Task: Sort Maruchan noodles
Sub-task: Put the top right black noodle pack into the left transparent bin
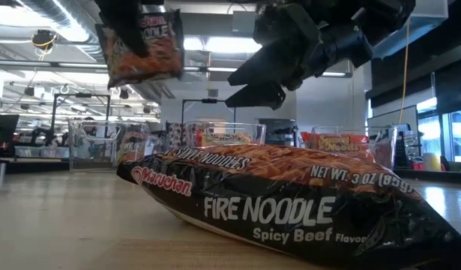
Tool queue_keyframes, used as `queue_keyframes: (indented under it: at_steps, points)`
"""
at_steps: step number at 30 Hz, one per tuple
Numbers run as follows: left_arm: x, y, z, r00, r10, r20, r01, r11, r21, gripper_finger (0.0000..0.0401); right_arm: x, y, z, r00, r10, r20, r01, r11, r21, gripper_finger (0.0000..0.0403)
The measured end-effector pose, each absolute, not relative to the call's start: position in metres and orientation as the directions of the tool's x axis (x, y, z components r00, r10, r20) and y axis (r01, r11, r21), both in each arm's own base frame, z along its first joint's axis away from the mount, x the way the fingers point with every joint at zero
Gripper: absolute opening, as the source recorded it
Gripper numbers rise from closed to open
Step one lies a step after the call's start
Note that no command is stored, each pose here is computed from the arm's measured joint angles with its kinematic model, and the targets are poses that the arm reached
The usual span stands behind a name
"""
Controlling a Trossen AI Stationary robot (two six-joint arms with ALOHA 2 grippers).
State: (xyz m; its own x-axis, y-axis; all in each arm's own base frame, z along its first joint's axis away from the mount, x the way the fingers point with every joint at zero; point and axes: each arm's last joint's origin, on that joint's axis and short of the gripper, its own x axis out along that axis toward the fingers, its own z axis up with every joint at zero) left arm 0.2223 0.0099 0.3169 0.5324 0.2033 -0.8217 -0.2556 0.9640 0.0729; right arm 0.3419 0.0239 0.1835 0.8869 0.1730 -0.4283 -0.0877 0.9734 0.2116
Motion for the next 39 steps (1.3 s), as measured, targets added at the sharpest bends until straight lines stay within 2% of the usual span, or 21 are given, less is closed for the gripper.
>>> queue_keyframes:
  at_steps: [7, 15, 23, 35, 39]
  points:
    - [0.203, 0.047, 0.337, 0.384, 0.343, -0.857, -0.263, 0.931, 0.255, 0.0169, 0.342, 0.024, 0.184, 0.887, 0.176, -0.426, -0.089, 0.972, 0.215, 0.0292]
    - [0.184, 0.105, 0.334, 0.284, 0.403, -0.87, -0.304, 0.899, 0.316, 0.0169, 0.342, 0.024, 0.183, 0.883, 0.193, -0.428, -0.104, 0.969, 0.223, 0.0292]
    - [0.179, 0.164, 0.314, 0.259, 0.334, -0.906, -0.263, 0.927, 0.267, 0.0169, 0.342, 0.025, 0.183, 0.88, 0.202, -0.429, -0.115, 0.969, 0.221, 0.0292]
    - [0.178, 0.231, 0.254, 0.112, 0.203, -0.973, -0.288, 0.944, 0.163, 0.0169, 0.34, 0.025, 0.18, 0.862, 0.201, -0.465, -0.116, 0.972, 0.205, 0.0292]
    - [0.179, 0.246, 0.238, 0.1, 0.193, -0.976, -0.305, 0.94, 0.155, 0.0169, 0.34, 0.025, 0.18, 0.86, 0.201, -0.468, -0.117, 0.972, 0.203, 0.0292]
